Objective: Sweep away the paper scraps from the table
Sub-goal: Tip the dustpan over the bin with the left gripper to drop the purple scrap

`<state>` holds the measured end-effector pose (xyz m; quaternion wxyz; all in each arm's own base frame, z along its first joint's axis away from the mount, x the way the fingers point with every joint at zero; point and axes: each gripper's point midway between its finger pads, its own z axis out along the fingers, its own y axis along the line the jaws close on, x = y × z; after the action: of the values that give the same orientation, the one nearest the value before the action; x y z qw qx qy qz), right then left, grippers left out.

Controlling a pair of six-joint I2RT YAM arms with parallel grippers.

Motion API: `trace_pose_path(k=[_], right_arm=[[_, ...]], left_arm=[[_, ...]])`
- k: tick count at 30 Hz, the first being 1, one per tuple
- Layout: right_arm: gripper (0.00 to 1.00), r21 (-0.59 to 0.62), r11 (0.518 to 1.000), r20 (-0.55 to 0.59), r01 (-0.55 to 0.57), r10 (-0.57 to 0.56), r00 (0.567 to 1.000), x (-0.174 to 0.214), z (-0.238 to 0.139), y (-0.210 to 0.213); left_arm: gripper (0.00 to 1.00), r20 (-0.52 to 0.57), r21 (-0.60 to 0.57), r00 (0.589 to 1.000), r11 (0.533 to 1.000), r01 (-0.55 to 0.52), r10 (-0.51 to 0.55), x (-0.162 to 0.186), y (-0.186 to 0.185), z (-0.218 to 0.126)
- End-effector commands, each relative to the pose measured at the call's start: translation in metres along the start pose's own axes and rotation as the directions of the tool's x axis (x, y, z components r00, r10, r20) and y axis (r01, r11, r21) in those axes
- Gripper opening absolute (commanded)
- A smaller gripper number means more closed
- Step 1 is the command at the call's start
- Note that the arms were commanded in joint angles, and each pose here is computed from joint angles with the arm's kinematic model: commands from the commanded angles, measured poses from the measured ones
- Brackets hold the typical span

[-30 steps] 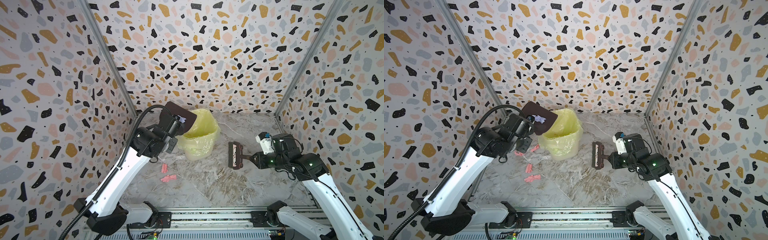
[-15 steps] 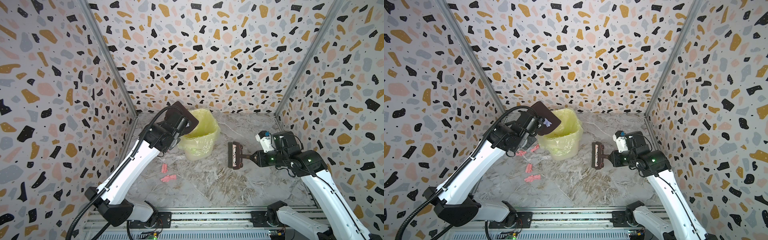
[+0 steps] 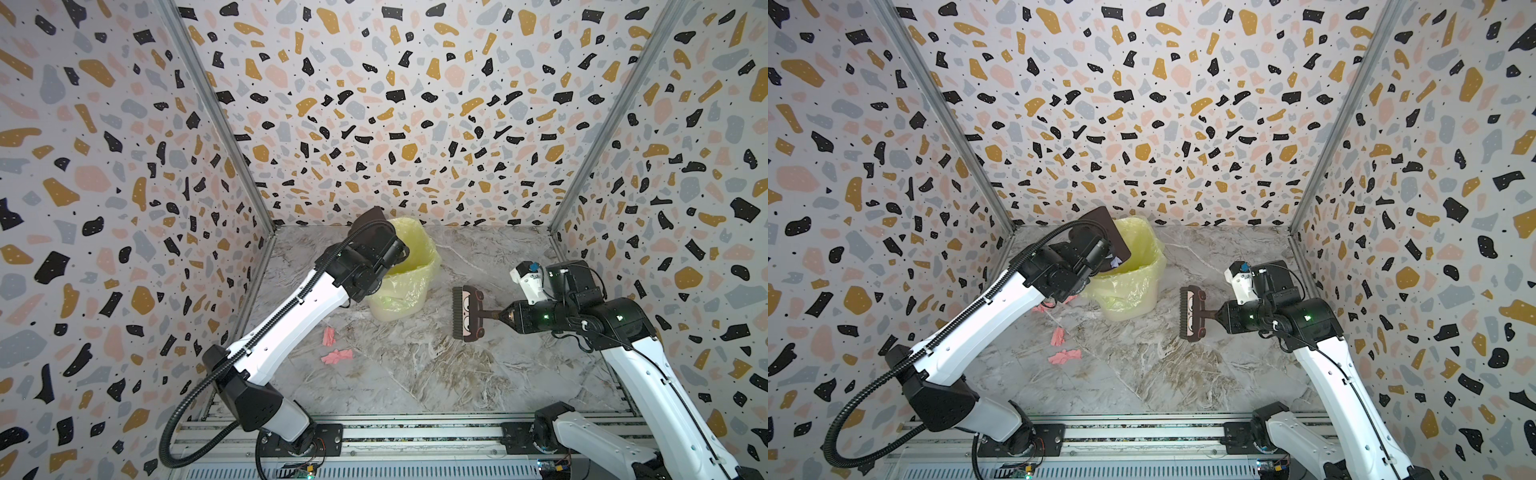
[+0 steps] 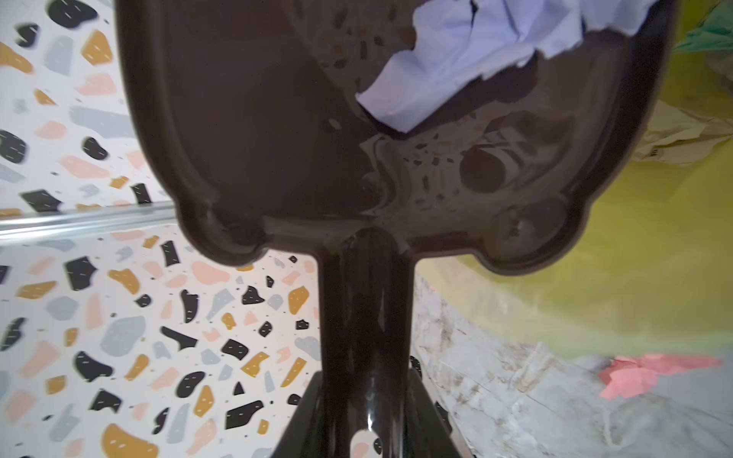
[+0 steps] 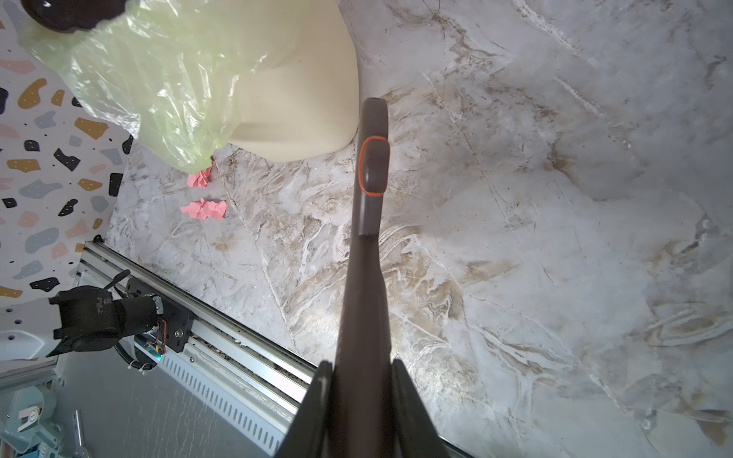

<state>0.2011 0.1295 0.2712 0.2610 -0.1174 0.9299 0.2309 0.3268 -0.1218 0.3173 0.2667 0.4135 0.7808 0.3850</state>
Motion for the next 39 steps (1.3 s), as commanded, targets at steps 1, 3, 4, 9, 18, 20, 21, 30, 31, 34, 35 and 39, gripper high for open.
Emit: trace_pose_path(k=[1,3,4,9,18,20,21,30,31,34,35,39], right_arm=[[0.0,-0.023,0.999,0.039,0.023,-0.022,0.999,-0.006,-0.014,0.008],[0.0,-0.029,0.999,0.039,0.02,-0.019,0.999,-0.005,-0.012,0.008],[0.0,-0.033,0.999,0.038,0.016,-0.015,0.999,-0.004,-0.011,0.008],[0.0,-0.046,0.999,0.037,0.011,-0.009,0.999,-0.004,-0.009,0.01],[0.0,-0.064,0.998,0.039,0.007,-0.004,0.999,-0.002,-0.006,0.011],[0.0,-0.071,0.997,0.04,0.002,0.001,0.999,-0.001,-0.005,0.012],[0.0,-0.072,0.997,0.041,0.0,0.003,0.999,-0.001,-0.004,0.012],[0.0,-0.074,0.997,0.043,-0.006,0.009,0.999,0.002,-0.005,0.012],[0.0,-0.075,0.997,0.044,-0.005,0.008,0.999,0.002,-0.005,0.012],[0.0,-0.081,0.997,0.044,-0.008,0.011,0.999,0.003,-0.004,0.012],[0.0,-0.088,0.996,0.046,-0.009,0.013,0.999,0.003,-0.003,0.013],[0.0,-0.148,0.989,0.047,-0.028,0.035,0.998,0.007,0.003,0.02]], left_arm=[[0.0,-0.045,-0.196,0.998,0.979,-0.062,0.054,0.002,0.029,-0.011],[0.0,-0.047,-0.229,0.996,0.97,-0.084,0.075,0.001,0.034,-0.015],[0.0,-0.05,-0.241,0.996,0.966,-0.09,0.08,0.001,0.036,-0.016],[0.0,-0.067,-0.28,0.989,0.949,-0.146,0.133,-0.002,0.038,-0.018],[0.0,-0.074,-0.333,0.976,0.917,-0.22,0.207,-0.013,0.031,-0.026],[0.0,-0.073,-0.338,0.976,0.915,-0.219,0.207,-0.013,0.033,-0.027],[0.0,-0.076,-0.343,0.975,0.913,-0.222,0.208,-0.012,0.033,-0.028],[0.0,-0.08,-0.348,0.968,0.903,-0.251,0.238,-0.013,0.028,-0.028],[0.0,-0.081,-0.351,0.968,0.902,-0.249,0.236,-0.013,0.029,-0.028],[0.0,-0.075,-0.352,0.971,0.905,-0.239,0.227,-0.012,0.03,-0.029],[0.0,-0.069,-0.351,0.973,0.907,-0.231,0.221,-0.012,0.03,-0.03],[0.0,-0.01,-0.335,0.985,0.927,-0.166,0.173,-0.014,0.034,-0.036]])
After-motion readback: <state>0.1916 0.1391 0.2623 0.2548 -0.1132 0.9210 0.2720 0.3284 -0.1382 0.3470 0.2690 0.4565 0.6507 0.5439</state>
